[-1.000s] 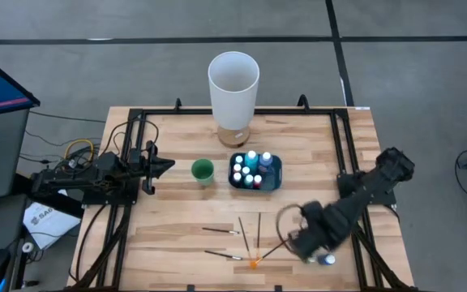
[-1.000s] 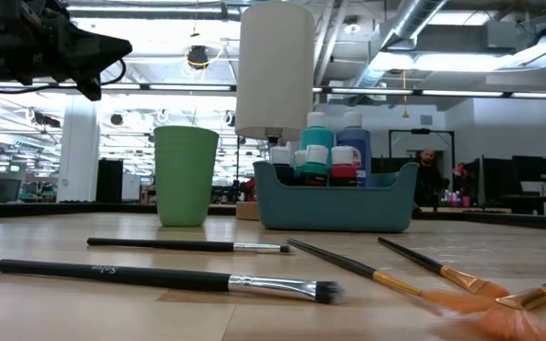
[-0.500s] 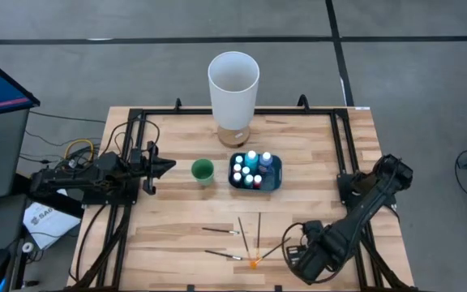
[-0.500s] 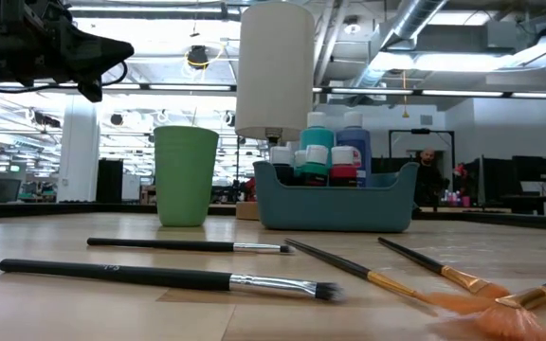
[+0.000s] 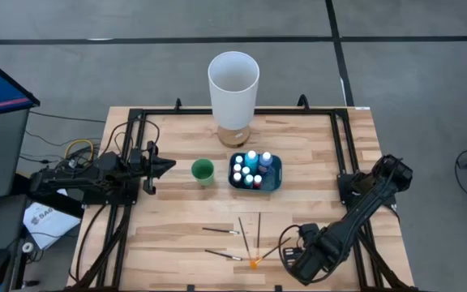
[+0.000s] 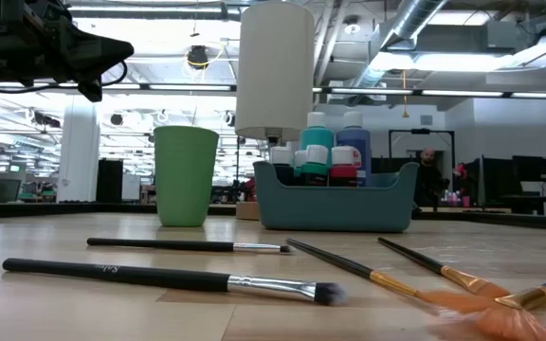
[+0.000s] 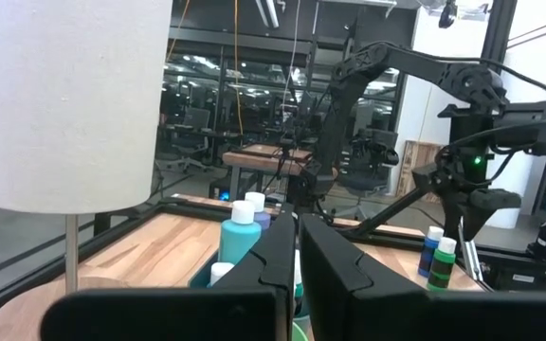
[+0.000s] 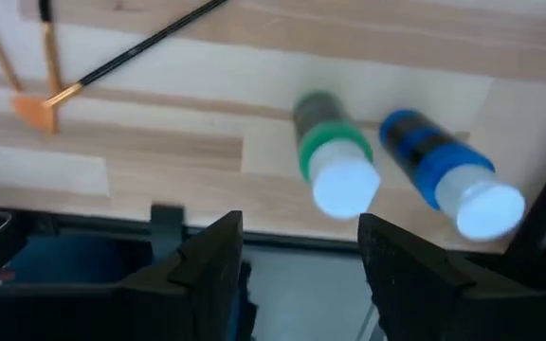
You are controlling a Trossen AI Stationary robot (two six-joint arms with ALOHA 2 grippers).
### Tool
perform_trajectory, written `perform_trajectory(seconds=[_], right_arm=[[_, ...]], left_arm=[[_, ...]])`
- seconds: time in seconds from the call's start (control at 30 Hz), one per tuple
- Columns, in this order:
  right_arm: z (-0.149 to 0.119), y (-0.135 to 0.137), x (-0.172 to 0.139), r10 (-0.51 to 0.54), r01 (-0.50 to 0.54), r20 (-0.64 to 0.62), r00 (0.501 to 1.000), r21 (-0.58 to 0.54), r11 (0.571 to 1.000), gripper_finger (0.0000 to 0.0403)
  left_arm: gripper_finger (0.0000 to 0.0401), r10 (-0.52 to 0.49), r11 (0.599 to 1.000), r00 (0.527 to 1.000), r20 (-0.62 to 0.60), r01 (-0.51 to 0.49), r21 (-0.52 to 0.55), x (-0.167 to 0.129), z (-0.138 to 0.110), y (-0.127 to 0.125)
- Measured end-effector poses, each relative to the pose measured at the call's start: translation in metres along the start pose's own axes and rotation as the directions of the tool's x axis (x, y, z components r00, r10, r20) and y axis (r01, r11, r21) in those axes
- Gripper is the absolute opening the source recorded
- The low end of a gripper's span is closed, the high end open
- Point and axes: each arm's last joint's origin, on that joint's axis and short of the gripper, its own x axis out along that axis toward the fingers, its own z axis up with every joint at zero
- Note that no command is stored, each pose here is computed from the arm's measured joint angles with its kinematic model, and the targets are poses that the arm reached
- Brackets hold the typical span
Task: Pick & Place Paint Supplies
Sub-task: Put the small green paint bottle into the green bin
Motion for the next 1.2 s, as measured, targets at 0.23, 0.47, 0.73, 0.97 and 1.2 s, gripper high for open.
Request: perform_trajectory(seconds=[0.23, 0.47, 0.73, 0.97, 1.2], right_arm=[[0.004, -0.008, 0.019, -0.028, 0.028, 0.007, 1.000, -0.007, 1.000, 0.0206], [0.004, -0.008, 0.025, -0.030, 0.030, -0.006, 1.000, -0.010, 1.000, 0.0206], [0.004, -0.007, 0.025, -0.014, 0.014, 0.003, 1.000, -0.018, 1.000, 0.0206], [0.004, -0.007, 0.006, -0.050, 0.052, 0.070, 0.996, -0.027, 0.998, 0.0206], [0.002, -0.008, 0.002, -0.063, 0.065, 0.062, 0.996, -0.019, 0.998, 0.0206]], left_arm=[[0.0008, 0.000, 1.000, 1.000, 0.002, 0.000, -0.001, 0.000, 0.000, 0.000], [0.0008, 0.000, 1.000, 1.000, 0.004, 0.000, -0.001, 0.000, 0.000, 0.000], [0.0008, 0.000, 1.000, 1.000, 0.004, 0.000, 0.000, 0.000, 0.000, 0.000], [0.0008, 0.000, 1.000, 1.000, 0.003, 0.000, 0.000, 0.000, 0.000, 0.000], [0.0008, 0.000, 1.000, 1.000, 0.003, 0.000, -0.001, 0.000, 0.000, 0.000]])
